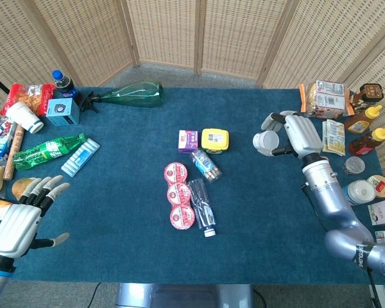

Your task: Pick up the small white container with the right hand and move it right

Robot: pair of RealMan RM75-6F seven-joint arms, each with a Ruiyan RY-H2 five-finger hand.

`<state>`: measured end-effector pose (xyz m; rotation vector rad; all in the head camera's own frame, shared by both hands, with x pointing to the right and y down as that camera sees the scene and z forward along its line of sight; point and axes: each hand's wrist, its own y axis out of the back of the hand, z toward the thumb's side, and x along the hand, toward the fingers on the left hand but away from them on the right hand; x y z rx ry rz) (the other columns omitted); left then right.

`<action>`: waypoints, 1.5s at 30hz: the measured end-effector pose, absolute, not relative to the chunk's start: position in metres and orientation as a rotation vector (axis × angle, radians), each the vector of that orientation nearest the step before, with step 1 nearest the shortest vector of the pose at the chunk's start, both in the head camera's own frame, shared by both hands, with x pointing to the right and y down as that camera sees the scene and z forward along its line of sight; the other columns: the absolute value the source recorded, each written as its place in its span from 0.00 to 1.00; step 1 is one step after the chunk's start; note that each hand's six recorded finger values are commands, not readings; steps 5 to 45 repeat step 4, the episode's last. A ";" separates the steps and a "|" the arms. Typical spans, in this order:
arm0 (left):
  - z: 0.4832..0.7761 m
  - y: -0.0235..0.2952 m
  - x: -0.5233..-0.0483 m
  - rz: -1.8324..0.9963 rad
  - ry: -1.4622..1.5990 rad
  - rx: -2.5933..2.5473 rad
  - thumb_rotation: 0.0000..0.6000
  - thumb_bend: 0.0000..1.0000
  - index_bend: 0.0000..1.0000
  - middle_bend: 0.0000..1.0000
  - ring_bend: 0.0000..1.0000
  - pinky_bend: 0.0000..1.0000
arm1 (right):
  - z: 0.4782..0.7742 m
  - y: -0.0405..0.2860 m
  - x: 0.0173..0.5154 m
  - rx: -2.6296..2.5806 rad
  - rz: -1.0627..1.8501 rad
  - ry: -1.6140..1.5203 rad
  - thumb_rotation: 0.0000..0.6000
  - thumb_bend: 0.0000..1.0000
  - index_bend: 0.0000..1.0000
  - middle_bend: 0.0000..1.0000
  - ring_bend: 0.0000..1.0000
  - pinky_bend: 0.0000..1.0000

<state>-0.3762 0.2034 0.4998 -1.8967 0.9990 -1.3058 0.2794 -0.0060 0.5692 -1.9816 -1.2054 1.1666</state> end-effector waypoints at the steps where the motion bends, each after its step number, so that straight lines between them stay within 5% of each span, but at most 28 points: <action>1: 0.500 0.203 -0.376 -1.306 0.998 -1.897 1.00 0.10 0.13 0.00 0.00 0.00 | 0.568 -0.006 0.279 -1.983 1.165 -1.206 1.00 0.00 0.46 0.87 0.47 0.24; 45: 0.500 0.202 -0.376 -1.305 0.996 -1.897 1.00 0.10 0.13 0.00 0.00 0.00 | 0.568 -0.006 0.279 -1.985 1.167 -1.204 1.00 0.00 0.46 0.87 0.47 0.24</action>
